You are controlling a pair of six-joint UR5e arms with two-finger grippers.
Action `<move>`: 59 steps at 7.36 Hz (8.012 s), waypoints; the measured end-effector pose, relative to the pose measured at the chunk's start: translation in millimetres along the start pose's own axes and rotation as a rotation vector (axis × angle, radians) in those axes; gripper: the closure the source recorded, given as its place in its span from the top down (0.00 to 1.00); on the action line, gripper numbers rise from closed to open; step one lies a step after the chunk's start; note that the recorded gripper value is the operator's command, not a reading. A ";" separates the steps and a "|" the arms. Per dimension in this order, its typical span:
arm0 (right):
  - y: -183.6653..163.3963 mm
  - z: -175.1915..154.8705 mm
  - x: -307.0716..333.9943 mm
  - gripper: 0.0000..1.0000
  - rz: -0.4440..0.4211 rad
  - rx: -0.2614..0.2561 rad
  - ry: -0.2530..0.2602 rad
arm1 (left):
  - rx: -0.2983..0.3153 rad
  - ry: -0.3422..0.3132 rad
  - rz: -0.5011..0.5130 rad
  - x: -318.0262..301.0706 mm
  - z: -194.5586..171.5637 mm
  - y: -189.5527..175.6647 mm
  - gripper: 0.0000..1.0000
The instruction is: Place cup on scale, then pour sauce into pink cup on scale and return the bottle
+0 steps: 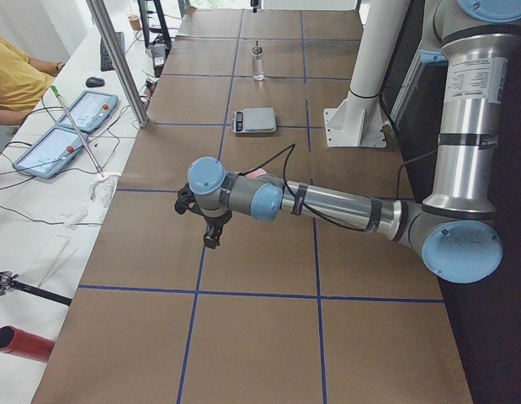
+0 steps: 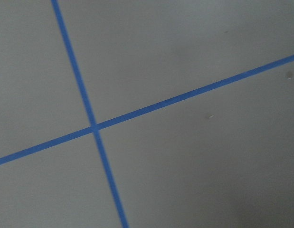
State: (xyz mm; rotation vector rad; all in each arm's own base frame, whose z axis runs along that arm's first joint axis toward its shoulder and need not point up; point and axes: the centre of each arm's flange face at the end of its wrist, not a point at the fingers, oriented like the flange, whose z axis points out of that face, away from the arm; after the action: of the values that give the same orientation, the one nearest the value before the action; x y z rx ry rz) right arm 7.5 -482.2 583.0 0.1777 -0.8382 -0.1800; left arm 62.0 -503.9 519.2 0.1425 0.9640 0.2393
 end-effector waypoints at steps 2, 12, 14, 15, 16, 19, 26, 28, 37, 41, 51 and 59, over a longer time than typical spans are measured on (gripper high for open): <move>2.5 4.2 0.1 1.00 -0.012 0.004 -0.001 | 0.002 -0.008 -0.105 122.2 42.4 -5.8 0.98; 3.4 9.0 3.2 1.00 -0.007 -0.003 -0.001 | -0.053 -0.083 -0.208 217.8 160.0 -11.8 0.86; 3.1 8.7 2.9 1.00 -0.007 -0.002 -0.001 | -0.073 -0.086 -0.202 220.6 170.0 -7.1 0.48; 3.0 8.5 2.6 1.00 -0.008 -0.002 -0.002 | -0.082 -0.088 -0.197 222.0 174.5 -5.3 0.00; 2.9 8.4 2.5 1.00 -0.008 -0.001 -0.002 | -0.088 -0.089 -0.195 223.2 177.5 -4.6 0.00; 2.7 7.7 1.6 1.00 -0.010 0.000 -0.002 | -0.097 -0.083 -0.195 230.1 177.0 -7.6 0.00; 2.1 7.7 1.7 1.00 -0.010 0.000 -0.002 | -0.074 0.000 -0.407 446.1 115.3 -87.5 0.00; 2.2 8.5 2.5 1.00 -0.010 -0.001 -0.001 | -0.067 0.040 -0.427 518.4 141.7 -118.1 0.00; 1.8 8.7 1.8 1.00 -0.008 -0.001 0.000 | -0.060 -0.026 -0.409 585.9 196.7 -133.1 0.63; 15.8 23.2 -40.7 1.00 0.021 0.063 -0.040 | 0.033 0.058 -0.383 536.8 103.8 -100.8 0.63; 134.7 152.7 -336.4 0.97 0.161 0.365 -0.014 | 0.152 0.000 -0.339 441.2 53.7 -129.0 0.69; 96.9 180.1 -366.6 1.00 0.188 0.769 0.145 | 0.185 -0.050 -0.274 396.0 38.1 -141.9 0.70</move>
State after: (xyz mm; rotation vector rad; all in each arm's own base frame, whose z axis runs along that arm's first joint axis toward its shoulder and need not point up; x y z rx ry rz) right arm -359.3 -320.1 459.1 0.8186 -0.7409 0.3401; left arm 329.5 -536.6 194.0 0.1834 0.9441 -0.1053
